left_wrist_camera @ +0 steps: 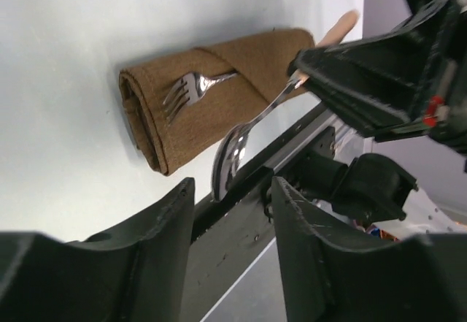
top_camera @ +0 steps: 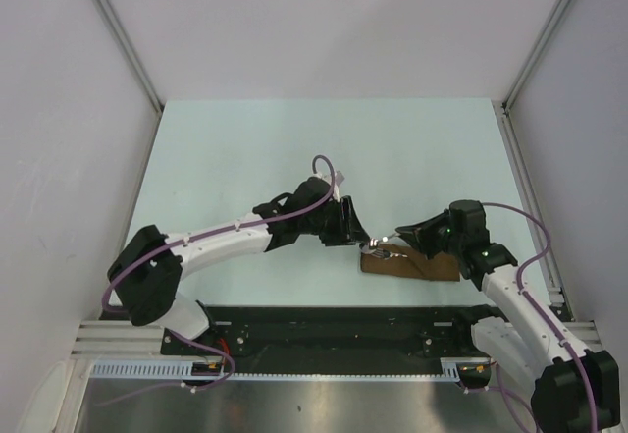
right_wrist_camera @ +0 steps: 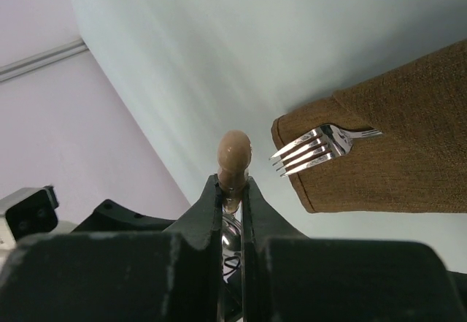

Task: Fold the napkin into a case and place the utensils inside
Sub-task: Pass from the right arm to the left

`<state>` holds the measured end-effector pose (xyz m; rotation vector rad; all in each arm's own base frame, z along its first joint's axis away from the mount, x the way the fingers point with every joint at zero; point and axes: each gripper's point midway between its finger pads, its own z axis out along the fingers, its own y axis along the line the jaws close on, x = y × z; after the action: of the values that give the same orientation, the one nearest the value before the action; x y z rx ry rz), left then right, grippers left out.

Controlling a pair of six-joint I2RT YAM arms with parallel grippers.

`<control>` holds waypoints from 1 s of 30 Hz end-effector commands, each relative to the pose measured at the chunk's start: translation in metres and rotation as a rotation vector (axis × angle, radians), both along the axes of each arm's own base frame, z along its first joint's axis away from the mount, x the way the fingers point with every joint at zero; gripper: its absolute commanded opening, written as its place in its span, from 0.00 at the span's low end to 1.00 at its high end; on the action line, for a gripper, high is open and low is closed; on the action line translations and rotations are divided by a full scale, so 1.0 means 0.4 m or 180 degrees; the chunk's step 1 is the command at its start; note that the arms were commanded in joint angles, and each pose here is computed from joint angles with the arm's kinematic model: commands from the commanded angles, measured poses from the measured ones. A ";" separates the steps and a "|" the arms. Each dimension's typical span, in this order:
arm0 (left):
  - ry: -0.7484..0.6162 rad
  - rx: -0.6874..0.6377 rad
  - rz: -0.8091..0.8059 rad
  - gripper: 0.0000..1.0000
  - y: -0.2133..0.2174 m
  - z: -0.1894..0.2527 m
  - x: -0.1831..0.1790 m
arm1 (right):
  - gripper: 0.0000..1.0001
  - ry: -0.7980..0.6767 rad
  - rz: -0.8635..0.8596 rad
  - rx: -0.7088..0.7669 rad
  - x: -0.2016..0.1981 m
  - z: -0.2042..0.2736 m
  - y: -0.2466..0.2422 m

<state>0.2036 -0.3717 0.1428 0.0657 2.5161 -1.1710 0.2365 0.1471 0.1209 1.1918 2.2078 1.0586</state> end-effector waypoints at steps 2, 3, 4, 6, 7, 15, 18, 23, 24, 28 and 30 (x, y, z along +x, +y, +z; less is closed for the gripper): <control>0.0102 -0.0205 -0.0311 0.48 -0.037 0.033 -0.035 | 0.00 -0.0121 -0.0118 0.0095 0.013 0.028 -0.013; 0.0127 -0.0197 -0.0313 0.47 -0.038 0.027 -0.035 | 0.00 -0.0140 -0.0124 0.0113 0.015 0.031 -0.014; 0.0139 -0.0192 -0.0313 0.43 -0.037 0.026 -0.037 | 0.00 -0.0130 -0.0133 0.0132 0.016 0.032 -0.016; 0.0155 -0.0220 -0.0316 0.39 -0.041 0.027 -0.038 | 0.00 -0.0116 -0.0140 0.0139 0.016 0.031 -0.016; 0.0137 -0.0252 -0.0312 0.35 -0.046 0.030 -0.034 | 0.00 -0.0117 -0.0150 0.0144 0.015 0.030 -0.017; 0.0308 -0.0388 -0.0429 0.25 -0.088 0.020 -0.049 | 0.00 -0.0143 -0.0187 0.0213 0.009 0.033 -0.018; 0.0344 -0.0357 -0.0447 0.22 -0.094 0.011 -0.053 | 0.00 -0.0155 -0.0206 0.0235 0.006 0.036 -0.023; 0.0331 -0.0309 -0.0402 0.13 -0.093 0.004 -0.045 | 0.00 -0.0126 -0.0152 0.0231 -0.005 0.031 -0.020; 0.0286 -0.0310 -0.0404 0.09 -0.093 0.012 -0.042 | 0.00 -0.0122 -0.0151 0.0232 -0.007 0.030 -0.021; 0.0238 -0.0242 -0.0384 0.22 -0.087 0.013 -0.036 | 0.00 -0.0069 -0.0159 0.0194 -0.019 0.016 -0.028; 0.0246 -0.0205 -0.0354 0.37 -0.081 0.007 -0.034 | 0.00 -0.0066 -0.0164 0.0209 -0.021 0.014 -0.031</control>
<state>0.1805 -0.3976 0.1249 0.1370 2.6363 -1.3065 0.2346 0.1351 0.1292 1.2497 2.1122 1.1161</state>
